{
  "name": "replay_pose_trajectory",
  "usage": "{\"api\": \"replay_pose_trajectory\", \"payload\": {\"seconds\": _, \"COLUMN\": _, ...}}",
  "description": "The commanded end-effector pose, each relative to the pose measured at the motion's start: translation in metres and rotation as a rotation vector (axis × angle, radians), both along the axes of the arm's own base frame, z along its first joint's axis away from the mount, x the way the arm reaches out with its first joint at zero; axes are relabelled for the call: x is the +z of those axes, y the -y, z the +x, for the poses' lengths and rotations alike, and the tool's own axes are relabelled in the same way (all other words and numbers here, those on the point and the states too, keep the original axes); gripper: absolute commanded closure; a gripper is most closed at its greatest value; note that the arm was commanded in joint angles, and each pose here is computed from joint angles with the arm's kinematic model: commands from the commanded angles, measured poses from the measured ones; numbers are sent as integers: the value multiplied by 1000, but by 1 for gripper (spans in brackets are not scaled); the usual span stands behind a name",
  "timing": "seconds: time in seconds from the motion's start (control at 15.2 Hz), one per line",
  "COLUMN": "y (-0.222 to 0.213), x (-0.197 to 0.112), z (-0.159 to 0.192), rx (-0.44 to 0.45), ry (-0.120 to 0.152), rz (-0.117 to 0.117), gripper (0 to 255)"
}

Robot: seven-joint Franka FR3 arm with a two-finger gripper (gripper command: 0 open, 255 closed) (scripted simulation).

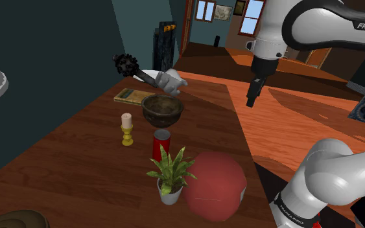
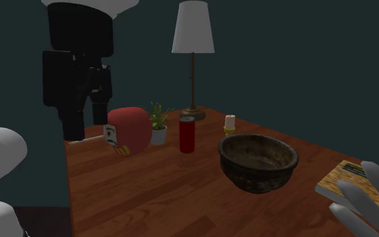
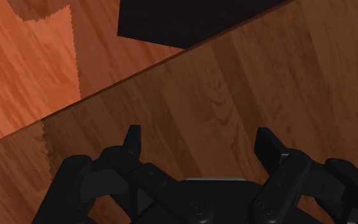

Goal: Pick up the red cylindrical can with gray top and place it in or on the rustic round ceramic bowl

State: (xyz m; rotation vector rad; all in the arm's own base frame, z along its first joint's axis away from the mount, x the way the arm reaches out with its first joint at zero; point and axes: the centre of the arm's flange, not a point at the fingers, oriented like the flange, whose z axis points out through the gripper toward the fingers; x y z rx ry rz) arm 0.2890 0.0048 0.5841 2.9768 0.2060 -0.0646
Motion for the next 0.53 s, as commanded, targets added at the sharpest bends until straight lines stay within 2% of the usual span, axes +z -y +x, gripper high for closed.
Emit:
{"api": "replay_pose_trajectory", "payload": {"seconds": 0.0, "y": 0, "x": 0, "z": 0, "rx": 0, "ry": 0, "rz": 0, "gripper": 0}}
{"api": "replay_pose_trajectory", "payload": {"seconds": 0.46, "y": -75, "x": -25, "z": 33, "rx": 2, "ry": 6, "rz": 44, "gripper": 0}}
